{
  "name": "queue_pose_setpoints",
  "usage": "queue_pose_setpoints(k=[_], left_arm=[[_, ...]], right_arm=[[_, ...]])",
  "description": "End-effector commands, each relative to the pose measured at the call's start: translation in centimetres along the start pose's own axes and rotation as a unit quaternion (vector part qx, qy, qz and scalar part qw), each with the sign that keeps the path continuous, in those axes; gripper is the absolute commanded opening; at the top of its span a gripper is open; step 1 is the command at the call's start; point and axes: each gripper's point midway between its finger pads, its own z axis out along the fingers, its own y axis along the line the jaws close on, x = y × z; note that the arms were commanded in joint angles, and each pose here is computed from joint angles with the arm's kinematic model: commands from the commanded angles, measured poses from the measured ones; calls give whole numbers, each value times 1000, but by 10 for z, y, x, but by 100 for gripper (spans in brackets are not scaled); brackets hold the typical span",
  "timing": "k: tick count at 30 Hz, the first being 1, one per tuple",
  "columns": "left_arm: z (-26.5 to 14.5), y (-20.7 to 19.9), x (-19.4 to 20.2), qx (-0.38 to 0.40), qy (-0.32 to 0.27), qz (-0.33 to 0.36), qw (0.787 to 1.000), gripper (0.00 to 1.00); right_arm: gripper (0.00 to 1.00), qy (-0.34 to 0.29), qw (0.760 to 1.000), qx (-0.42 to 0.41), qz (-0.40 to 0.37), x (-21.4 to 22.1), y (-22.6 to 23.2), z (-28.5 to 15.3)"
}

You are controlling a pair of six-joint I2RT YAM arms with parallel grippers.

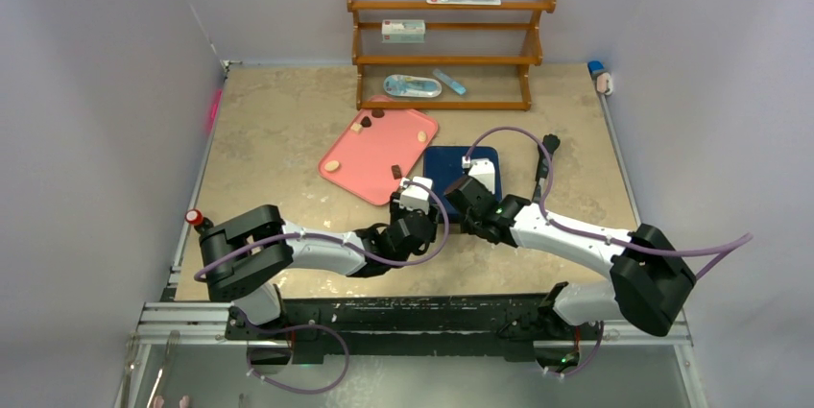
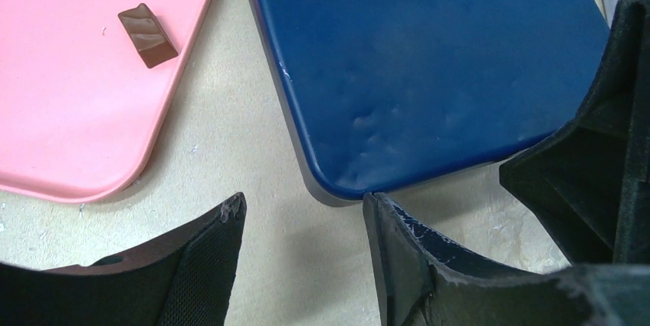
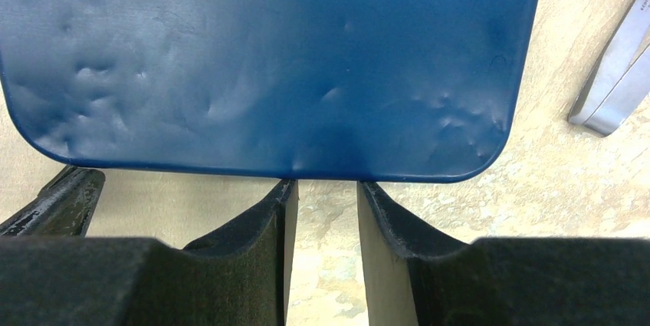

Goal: Pack the chocolate
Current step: Close the box lid on the packing box.

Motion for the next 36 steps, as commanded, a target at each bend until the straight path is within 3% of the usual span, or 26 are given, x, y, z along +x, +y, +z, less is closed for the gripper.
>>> queue_pose_setpoints(k=[1,23,30,36], left_arm=[[4,-4,-9,5,-12,-13,1000,57],[6,-3,-9,8,-7,-19,1000,58],[-11,-13,4,45,47,-38,997,57],[-53,-31,-4,93,95,-50,990,56]], right_arm=[[37,-18,1000,17,0,-13,-2,-3],[37,-12,1000,16,-1,-9,-4,-5],[38,-1,1000,0,0,2,-9,-16],[40,5,1000,-24,13,12,-14,-43]])
